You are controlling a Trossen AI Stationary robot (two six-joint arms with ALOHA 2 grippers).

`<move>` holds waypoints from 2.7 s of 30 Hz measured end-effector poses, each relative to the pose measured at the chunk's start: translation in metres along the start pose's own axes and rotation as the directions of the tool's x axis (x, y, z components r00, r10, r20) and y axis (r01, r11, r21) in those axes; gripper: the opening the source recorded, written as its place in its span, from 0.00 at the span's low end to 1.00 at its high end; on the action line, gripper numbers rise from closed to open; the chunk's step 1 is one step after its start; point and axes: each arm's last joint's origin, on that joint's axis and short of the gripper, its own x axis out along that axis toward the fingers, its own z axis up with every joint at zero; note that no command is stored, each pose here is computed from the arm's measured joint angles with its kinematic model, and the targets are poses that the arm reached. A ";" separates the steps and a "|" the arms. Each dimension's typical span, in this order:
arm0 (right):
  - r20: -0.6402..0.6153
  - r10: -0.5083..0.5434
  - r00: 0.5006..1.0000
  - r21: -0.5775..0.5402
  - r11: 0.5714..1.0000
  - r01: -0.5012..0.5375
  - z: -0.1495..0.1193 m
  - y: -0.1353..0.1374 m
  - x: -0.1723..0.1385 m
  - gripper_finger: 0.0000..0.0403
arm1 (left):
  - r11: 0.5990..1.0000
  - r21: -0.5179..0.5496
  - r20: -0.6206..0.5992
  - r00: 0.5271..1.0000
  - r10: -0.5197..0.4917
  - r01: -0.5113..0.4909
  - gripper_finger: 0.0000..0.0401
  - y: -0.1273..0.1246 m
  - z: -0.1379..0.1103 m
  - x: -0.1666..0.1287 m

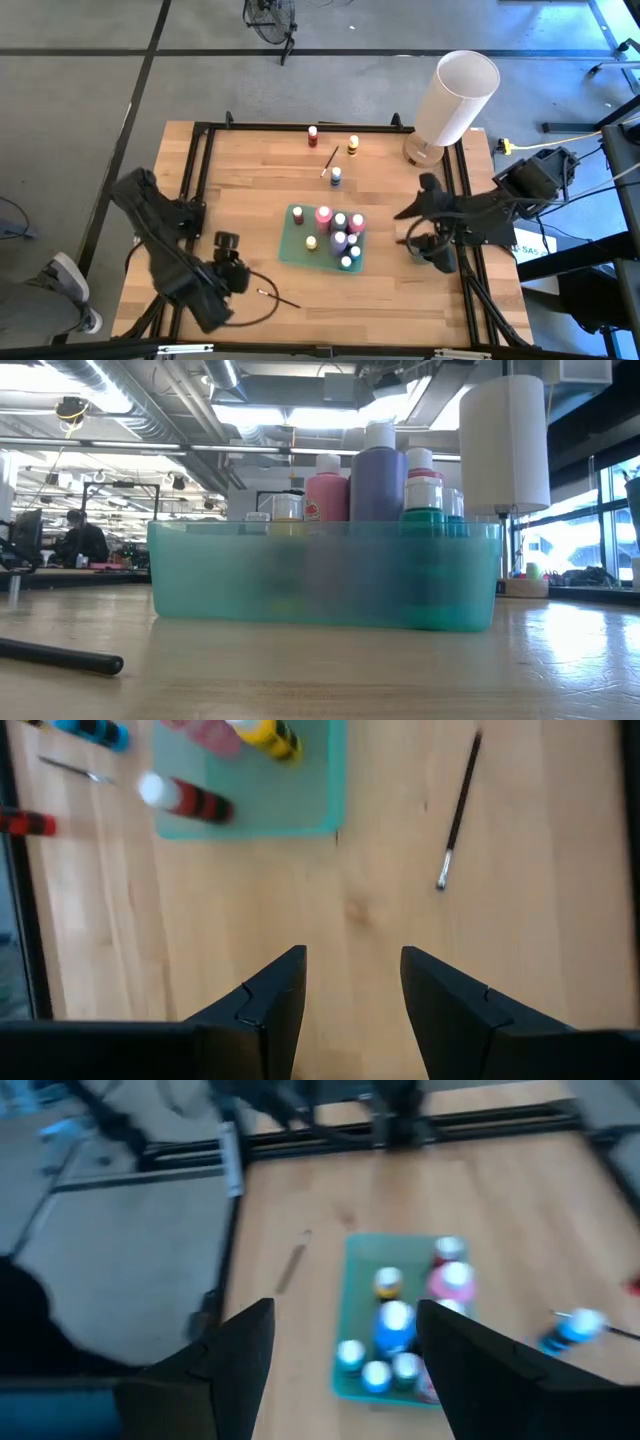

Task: Pick & Place Paint Supplies
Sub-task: Put the black eyeshadow brush into the green cup

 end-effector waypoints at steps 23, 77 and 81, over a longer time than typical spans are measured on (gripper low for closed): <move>0.041 0.266 0.963 -0.199 0.947 -0.253 -0.022 0.060 -0.025 0.61 | 0.996 -0.027 -0.070 0.994 -0.086 0.084 0.40 -0.091 0.031 0.096; 0.029 0.139 0.990 -0.181 0.975 -0.131 -0.012 0.061 0.019 0.61 | 0.964 0.055 -0.025 0.966 -0.258 0.259 0.19 -0.040 -0.037 0.185; 0.010 0.166 0.986 -0.183 0.970 -0.162 -0.012 0.061 0.019 0.61 | 0.956 0.006 -0.004 0.956 -0.293 0.293 0.19 -0.038 -0.031 0.187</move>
